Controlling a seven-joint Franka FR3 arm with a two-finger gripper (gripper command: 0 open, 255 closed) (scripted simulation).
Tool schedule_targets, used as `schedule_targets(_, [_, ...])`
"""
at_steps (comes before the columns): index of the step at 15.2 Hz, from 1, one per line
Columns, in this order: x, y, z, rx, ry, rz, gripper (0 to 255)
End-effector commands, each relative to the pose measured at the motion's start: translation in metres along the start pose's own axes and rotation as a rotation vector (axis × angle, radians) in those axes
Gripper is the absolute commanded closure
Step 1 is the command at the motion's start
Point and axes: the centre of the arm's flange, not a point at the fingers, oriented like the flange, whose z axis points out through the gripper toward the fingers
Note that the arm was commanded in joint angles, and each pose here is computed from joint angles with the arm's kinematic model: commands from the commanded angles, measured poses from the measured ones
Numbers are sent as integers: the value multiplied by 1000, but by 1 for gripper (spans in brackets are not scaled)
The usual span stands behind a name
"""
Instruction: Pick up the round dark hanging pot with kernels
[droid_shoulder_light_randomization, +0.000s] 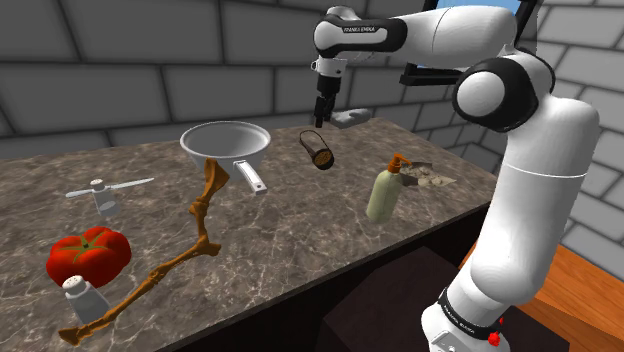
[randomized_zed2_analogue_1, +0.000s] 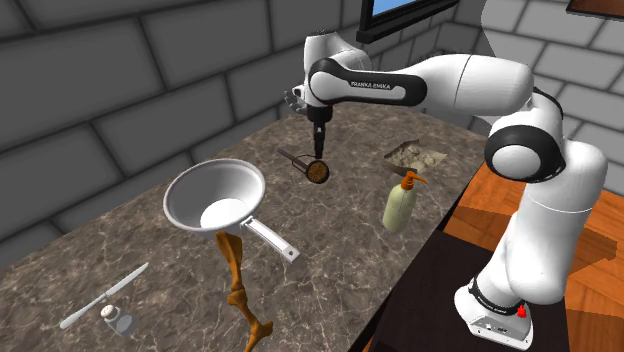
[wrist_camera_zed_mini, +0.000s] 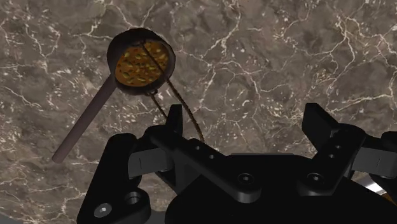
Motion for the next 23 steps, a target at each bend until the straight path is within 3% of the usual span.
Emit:
schedule_targets(1, [25, 11, 7, 2, 6, -32, 0])
schedule_targets(4, [55, 26, 11, 4, 13, -71, 0])
schedule_targets(13, [55, 29, 51, 4, 13, -71, 0])
schedule_targets(14, [55, 29, 51, 4, 13, -71, 255])
schedule_targets(23, [55, 29, 51, 4, 13, -71, 255])
